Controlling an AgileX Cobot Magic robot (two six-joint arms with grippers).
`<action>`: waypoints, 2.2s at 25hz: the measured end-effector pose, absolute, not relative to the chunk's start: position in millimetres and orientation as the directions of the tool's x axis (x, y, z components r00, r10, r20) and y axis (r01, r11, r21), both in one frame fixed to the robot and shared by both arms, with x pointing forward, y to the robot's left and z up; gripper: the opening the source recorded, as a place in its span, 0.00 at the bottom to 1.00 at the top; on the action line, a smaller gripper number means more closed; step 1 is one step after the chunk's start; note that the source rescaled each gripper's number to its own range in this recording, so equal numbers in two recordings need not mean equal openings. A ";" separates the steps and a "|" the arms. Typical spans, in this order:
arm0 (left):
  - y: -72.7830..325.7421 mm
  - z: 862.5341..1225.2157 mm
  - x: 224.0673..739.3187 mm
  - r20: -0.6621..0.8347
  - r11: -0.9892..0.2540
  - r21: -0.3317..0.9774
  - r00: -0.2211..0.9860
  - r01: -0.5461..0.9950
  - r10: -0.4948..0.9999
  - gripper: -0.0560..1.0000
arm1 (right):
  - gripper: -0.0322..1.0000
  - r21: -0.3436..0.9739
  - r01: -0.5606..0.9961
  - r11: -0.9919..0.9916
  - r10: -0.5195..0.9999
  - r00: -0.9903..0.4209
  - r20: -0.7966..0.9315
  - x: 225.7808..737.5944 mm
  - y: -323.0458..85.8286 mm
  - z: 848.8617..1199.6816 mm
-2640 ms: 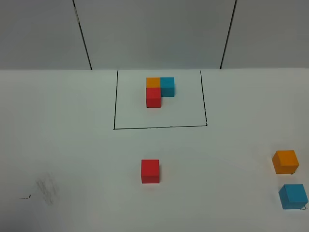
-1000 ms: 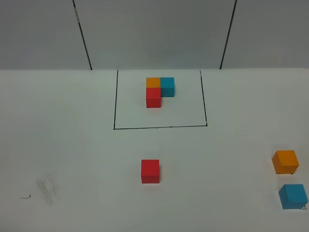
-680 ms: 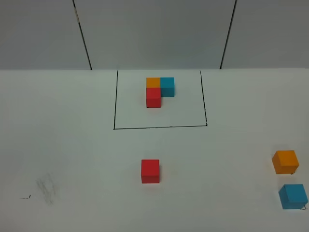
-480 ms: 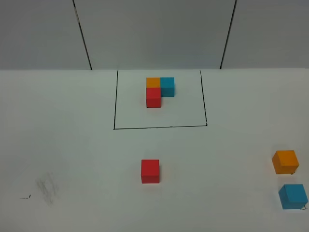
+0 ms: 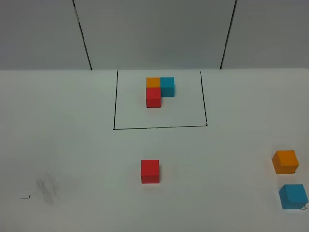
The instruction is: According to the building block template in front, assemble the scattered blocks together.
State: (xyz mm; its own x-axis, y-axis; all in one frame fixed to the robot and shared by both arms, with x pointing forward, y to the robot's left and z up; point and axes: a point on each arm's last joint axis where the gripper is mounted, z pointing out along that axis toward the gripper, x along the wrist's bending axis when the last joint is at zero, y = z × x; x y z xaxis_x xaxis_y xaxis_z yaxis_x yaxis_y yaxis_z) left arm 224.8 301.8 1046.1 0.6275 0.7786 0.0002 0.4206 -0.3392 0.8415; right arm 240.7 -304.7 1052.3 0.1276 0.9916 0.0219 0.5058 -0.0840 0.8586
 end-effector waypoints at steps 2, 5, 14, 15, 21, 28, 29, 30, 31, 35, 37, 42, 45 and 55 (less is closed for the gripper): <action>301.8 1046.1 224.8 0.002 -0.341 0.841 0.628 0.419 0.778 0.63 | 0.51 0.859 0.506 -0.084 0.992 0.128 0.022 240.7 -304.7 1052.3; 301.9 1046.1 224.9 0.003 -0.341 0.841 0.628 0.419 0.778 0.63 | 0.51 0.859 0.506 -0.084 0.992 0.128 0.022 240.7 -304.7 1052.3; 300.7 1046.1 224.8 0.003 -0.305 0.841 0.561 0.446 0.828 0.63 | 0.51 0.859 0.506 -0.084 0.992 0.128 0.022 240.7 -304.7 1052.3; 300.3 1046.1 224.8 0.003 -0.293 0.841 0.538 0.454 0.843 0.63 | 0.51 0.859 0.506 -0.084 0.992 0.128 0.022 240.7 -304.7 1052.3; 297.5 1046.1 225.0 0.003 -0.195 0.841 0.357 0.504 0.934 0.63 | 0.51 0.859 0.506 -0.083 0.992 0.127 0.021 240.7 -304.7 1052.3; 294.5 1046.1 225.9 0.003 -0.079 0.841 0.142 0.535 0.990 0.63 | 0.51 0.859 0.506 -0.083 0.992 0.127 0.021 240.7 -304.7 1052.3; 294.2 1046.1 226.0 0.003 -0.064 0.841 0.115 0.537 0.993 0.63 | 0.51 0.859 0.506 -0.083 0.992 0.127 0.021 240.7 -304.7 1052.3; 293.8 1046.1 226.2 0.003 -0.047 0.841 0.083 0.538 0.997 0.63 | 0.51 0.859 0.506 -0.083 0.992 0.127 0.021 240.7 -304.7 1052.3; 293.4 1046.1 226.4 0.003 -0.031 0.841 0.052 0.540 0.999 0.63 | 0.51 0.859 0.506 -0.083 0.992 0.127 0.021 240.7 -304.7 1052.3; 292.3 1046.1 227.1 0.003 0.021 0.841 -0.042 0.540 0.999 0.63 | 0.51 0.859 0.506 -0.083 0.992 0.127 0.021 240.7 -304.7 1052.3; 292.0 1046.1 227.3 0.003 0.035 0.841 -0.068 0.539 0.998 0.63 | 0.51 0.859 0.506 -0.083 0.992 0.127 0.021 240.7 -304.7 1052.3; 291.8 1046.1 227.4 0.003 0.042 0.841 -0.082 0.539 0.997 0.63 | 0.51 0.859 0.506 -0.083 0.992 0.127 0.021 240.7 -304.7 1052.3; 291.8 1046.1 227.4 0.003 0.042 0.841 -0.082 0.539 0.997 0.63 | 0.51 0.859 0.506 -0.084 0.992 0.128 0.022 240.7 -304.7 1052.3; 291.8 1046.1 227.4 0.003 0.043 0.841 -0.083 0.539 0.997 0.63 | 0.51 0.859 0.506 -0.084 0.992 0.128 0.022 240.7 -304.7 1052.3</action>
State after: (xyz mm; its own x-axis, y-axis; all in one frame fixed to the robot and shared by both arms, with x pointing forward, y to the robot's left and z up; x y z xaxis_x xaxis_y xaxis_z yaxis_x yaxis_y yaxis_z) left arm 227.4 291.8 1046.1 -0.0832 0.9965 0.0028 0.5387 0.0426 0.8414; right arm 240.7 -304.7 1052.3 0.1277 0.9916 0.0219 0.5058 -0.0841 0.8586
